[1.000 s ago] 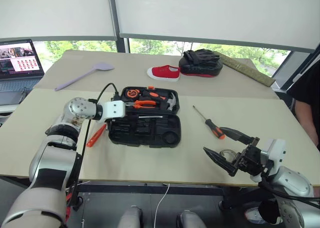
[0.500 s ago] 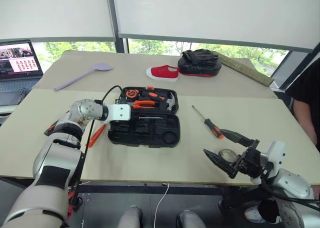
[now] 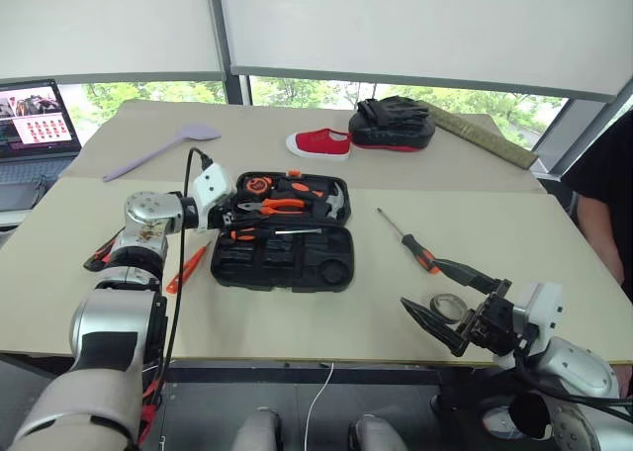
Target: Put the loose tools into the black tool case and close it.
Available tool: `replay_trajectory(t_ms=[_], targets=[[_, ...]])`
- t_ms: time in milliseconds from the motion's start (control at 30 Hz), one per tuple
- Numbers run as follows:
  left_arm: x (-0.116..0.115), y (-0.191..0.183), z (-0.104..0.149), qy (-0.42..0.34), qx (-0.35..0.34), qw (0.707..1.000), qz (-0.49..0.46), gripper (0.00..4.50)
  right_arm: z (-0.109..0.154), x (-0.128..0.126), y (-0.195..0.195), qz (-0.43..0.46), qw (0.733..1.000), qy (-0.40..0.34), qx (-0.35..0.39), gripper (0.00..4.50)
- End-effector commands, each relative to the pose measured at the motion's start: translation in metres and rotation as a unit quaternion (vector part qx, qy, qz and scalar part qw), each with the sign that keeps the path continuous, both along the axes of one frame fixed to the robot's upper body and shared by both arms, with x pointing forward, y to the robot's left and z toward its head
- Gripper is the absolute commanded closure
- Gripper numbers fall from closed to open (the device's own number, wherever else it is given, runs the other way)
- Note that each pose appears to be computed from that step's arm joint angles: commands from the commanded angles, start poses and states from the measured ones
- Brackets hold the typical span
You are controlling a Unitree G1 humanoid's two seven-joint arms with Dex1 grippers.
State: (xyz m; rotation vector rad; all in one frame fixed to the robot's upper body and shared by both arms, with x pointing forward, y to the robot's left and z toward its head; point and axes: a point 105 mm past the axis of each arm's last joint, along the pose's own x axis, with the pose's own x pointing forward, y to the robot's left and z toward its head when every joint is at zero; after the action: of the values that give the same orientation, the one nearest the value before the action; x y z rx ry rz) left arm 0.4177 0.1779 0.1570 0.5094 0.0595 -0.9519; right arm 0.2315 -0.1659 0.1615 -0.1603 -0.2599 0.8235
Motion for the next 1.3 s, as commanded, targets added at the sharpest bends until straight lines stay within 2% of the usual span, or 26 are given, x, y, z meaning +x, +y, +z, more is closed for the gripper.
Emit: replay_trajectory(t_ms=[33,100,133,200,333,433,467,533,567,600,633,700,833,900,933,1000,1067,1133,1300], targets=[[0.006,-0.014,-0.013,0.013,-0.002,1.0,0.024,3.49,0.009,-0.002,0.003,0.005,1.0,-0.019,0.002,0.0],[0.007,-0.018,-0.022,0.026,0.005,0.999,0.031,4.29,0.009,-0.001,0.003,0.004,1.0,-0.019,0.002,0.0],[0.008,-0.018,-0.031,0.053,0.004,0.997,0.047,4.48,0.009,-0.001,0.002,0.003,1.0,-0.02,0.002,0.0],[0.009,-0.021,-0.035,0.048,0.006,0.997,0.054,4.48,0.009,-0.001,0.002,0.002,1.0,-0.02,0.002,0.0],[0.002,-0.027,-0.056,0.079,0.056,0.995,0.035,4.48,0.008,-0.002,0.002,-0.001,1.0,-0.018,0.005,0.0],[0.004,-0.027,-0.052,0.071,0.056,0.995,0.038,4.48,0.008,-0.001,0.002,-0.004,1.0,-0.018,0.009,0.0],[0.007,-0.027,-0.044,0.06,0.033,0.997,0.043,4.48,0.009,0.0,0.001,-0.012,1.0,-0.02,0.015,0.0],[0.007,-0.028,-0.008,0.003,-0.063,0.998,0.021,3.98,0.015,0.005,-0.008,-0.04,0.999,-0.026,0.026,0.0],[-0.001,-0.025,0.009,-0.017,-0.11,0.994,-0.014,3.83,0.016,0.007,-0.017,-0.059,0.998,-0.024,0.022,0.0],[-0.008,-0.023,0.019,-0.031,-0.135,0.99,-0.041,3.39,0.015,0.008,-0.022,-0.071,0.997,-0.021,0.017,0.0],[-0.014,-0.019,0.026,-0.037,-0.154,0.985,-0.062,3.14,0.015,0.008,-0.027,-0.079,0.997,-0.018,0.013,0.0],[-0.026,-0.004,0.033,-0.032,-0.166,0.982,-0.086,2.42,0.008,0.006,-0.043,-0.111,0.994,0.002,-0.004,0.0],[-0.061,0.03,0.038,-0.021,-0.145,0.982,-0.116,1.03,-0.014,-0.003,-0.098,-0.237,0.97,0.041,-0.034,0.0],[-0.079,0.039,0.031,-0.012,-0.133,0.984,-0.115,0.26,-0.029,-0.013,-0.124,-0.281,0.956,0.066,-0.055,0.0],[-0.092,0.044,0.019,-0.01,-0.113,0.987,-0.118,0.03,-0.037,-0.021,-0.135,-0.291,0.951,0.084,-0.061,0.0],[-0.113,0.054,0.0,0.013,-0.094,0.989,-0.113,0.03,-0.048,-0.032,-0.148,-0.3,0.945,0.117,-0.064,0.0],[-0.133,0.06,-0.008,0.023,-0.103,0.987,-0.117,0.03,-0.052,-0.033,-0.151,-0.305,0.939,0.143,-0.071,0.0],[-0.145,0.062,-0.01,0.035,-0.117,0.985,-0.119,0.03,-0.043,-0.022,-0.143,-0.29,0.943,0.151,-0.061,0.0],[-0.147,0.05,0.001,0.005,-0.147,0.982,-0.114,0.03,-0.014,0.025,-0.103,-0.203,0.956,0.189,-0.093,0.0]])
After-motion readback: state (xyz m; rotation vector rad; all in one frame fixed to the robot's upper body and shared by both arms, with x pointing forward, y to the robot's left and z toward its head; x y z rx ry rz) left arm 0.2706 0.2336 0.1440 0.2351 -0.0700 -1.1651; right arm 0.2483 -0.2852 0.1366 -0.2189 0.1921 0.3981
